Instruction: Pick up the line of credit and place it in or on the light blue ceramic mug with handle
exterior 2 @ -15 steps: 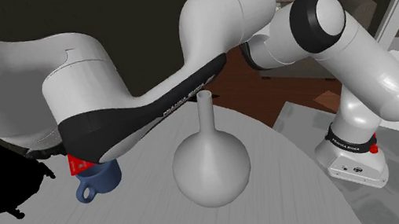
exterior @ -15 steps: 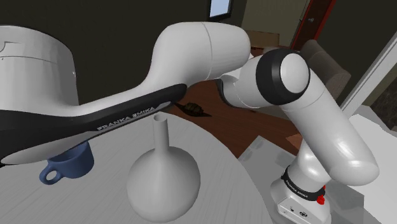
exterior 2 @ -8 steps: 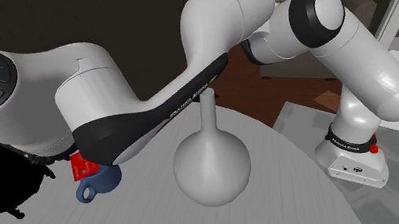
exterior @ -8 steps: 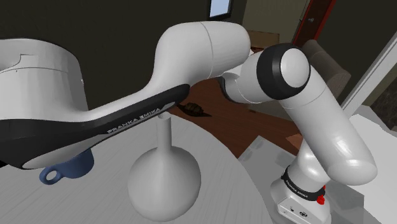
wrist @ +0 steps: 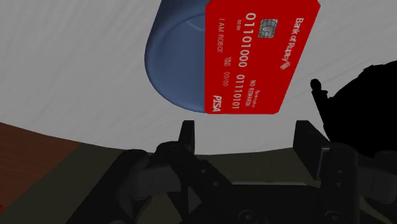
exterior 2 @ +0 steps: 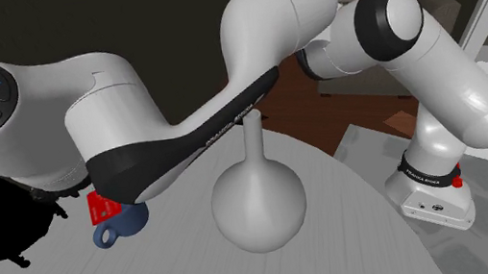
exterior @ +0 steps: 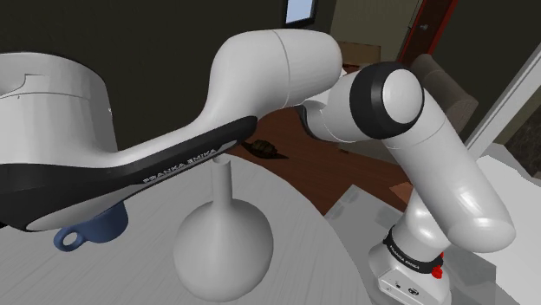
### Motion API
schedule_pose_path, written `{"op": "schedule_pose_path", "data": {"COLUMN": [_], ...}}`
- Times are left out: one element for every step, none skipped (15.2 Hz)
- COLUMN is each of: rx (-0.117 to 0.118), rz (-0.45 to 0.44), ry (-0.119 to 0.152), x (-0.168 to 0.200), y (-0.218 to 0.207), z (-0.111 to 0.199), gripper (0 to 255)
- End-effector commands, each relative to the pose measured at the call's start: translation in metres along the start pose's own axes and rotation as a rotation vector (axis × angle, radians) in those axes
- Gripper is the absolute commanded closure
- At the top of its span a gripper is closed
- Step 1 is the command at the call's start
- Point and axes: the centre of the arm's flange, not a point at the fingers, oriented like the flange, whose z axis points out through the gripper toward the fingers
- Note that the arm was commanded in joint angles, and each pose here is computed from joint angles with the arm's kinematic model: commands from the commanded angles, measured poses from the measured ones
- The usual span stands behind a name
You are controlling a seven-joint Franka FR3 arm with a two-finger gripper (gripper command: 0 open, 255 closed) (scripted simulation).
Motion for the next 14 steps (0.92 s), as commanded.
{"op": "schedule_pose_path", "data": {"rx": [-0.027, -0.026, -0.027, -0.027, -0.027, -0.027, -0.027, -0.027, -0.027, -0.027, -0.027, -0.027, -0.027, -0.027], "rz": [-0.022, -0.022, -0.022, -0.022, -0.021, -0.021, -0.021, -0.021, -0.021, -0.021, -0.021, -0.021, -0.021, -0.021], "ry": [-0.003, -0.002, -0.002, -0.001, -0.003, -0.003, -0.003, -0.003, -0.003, -0.003, -0.003, -0.003, -0.003, -0.003], "x": [-0.012, -0.012, -0.012, -0.014, -0.015, -0.015, -0.014, -0.014, -0.014, -0.014, -0.014, -0.014, -0.014, -0.014], "y": [0.001, -0.001, -0.005, -0.007, 0.001, 0.001, 0.000, 0.000, 0.000, 0.000, 0.000, 0.000, 0.000, 0.000], "z": [0.018, 0.022, 0.024, 0.022, 0.025, 0.012, -0.001, -0.014, -0.025, -0.025, -0.025, -0.025, -0.025, -0.025], "gripper": [0, 0, 0, 0, 0, 0, 0, 0, 0, 0, 0, 0, 0, 0]}}
